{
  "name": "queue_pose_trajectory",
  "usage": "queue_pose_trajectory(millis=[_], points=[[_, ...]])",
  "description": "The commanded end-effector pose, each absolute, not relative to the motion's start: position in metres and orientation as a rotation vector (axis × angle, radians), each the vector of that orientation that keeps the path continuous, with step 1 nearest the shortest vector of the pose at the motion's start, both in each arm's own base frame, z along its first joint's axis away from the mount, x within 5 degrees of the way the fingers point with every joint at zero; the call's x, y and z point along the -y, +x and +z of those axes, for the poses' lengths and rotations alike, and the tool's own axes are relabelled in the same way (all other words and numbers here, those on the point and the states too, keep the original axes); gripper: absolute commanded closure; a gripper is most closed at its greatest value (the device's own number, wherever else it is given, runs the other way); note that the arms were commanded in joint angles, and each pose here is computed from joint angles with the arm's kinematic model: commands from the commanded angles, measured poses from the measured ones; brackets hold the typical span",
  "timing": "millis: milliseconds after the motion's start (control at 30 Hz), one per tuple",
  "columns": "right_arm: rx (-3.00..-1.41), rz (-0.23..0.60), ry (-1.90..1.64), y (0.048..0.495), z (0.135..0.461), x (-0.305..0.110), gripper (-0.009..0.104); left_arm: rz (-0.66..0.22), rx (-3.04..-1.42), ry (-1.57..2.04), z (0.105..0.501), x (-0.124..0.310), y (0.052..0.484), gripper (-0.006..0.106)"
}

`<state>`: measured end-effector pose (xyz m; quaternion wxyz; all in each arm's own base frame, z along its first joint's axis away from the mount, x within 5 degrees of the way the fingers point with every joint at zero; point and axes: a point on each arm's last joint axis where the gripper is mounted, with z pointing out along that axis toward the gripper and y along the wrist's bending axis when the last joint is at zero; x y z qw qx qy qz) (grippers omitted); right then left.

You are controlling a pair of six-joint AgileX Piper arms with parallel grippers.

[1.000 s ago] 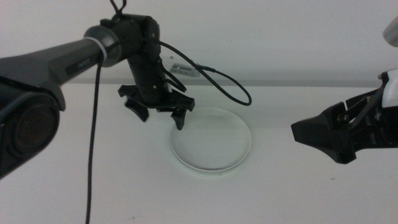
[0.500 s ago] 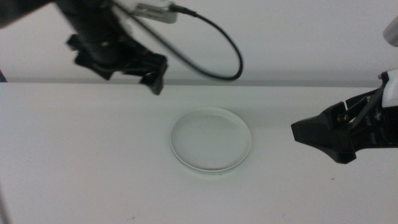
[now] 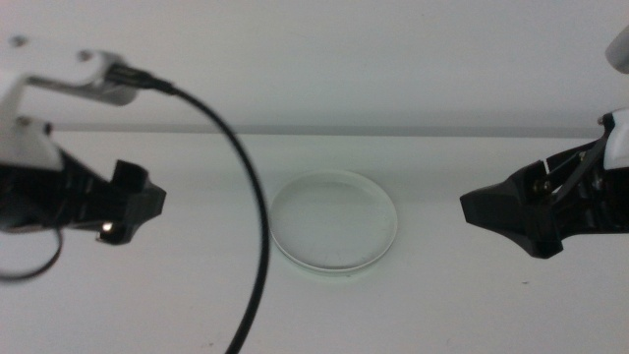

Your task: Stack the three bowls on top of each other.

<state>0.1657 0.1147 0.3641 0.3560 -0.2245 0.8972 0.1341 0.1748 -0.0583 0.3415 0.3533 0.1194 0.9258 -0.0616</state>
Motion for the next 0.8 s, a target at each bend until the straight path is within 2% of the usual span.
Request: queue_pose_trajectory(millis=[0,133,533,667,700,767], points=[[-2.31,0.35,-0.581,0.165,0.364,-0.115,0.002,-0.201,-2.252,0.267,0.34,0.054,0.164,0.007],[-2.31,0.35,-0.581,0.165,0.364,-0.115,0.002,-0.233,-2.095,0.251,0.338,0.049,0.147,0.007],[-2.31,0.35,-0.581,0.165,0.364,-0.115,0.002,-0.248,-1.996,0.242,0.347,0.042,0.126,0.007],[-2.322,0.289,-0.599,0.151,0.347,-0.101,0.002,-0.223,-1.962,0.19,0.345,0.034,0.121,0.007],[-2.339,0.251,-0.591,0.136,0.33,-0.086,0.002,-0.2,-1.903,0.139,0.337,0.026,0.116,0.007],[-2.348,0.235,-0.563,0.122,0.31,-0.071,0.002,-0.175,-1.84,0.093,0.325,0.02,0.109,0.007]])
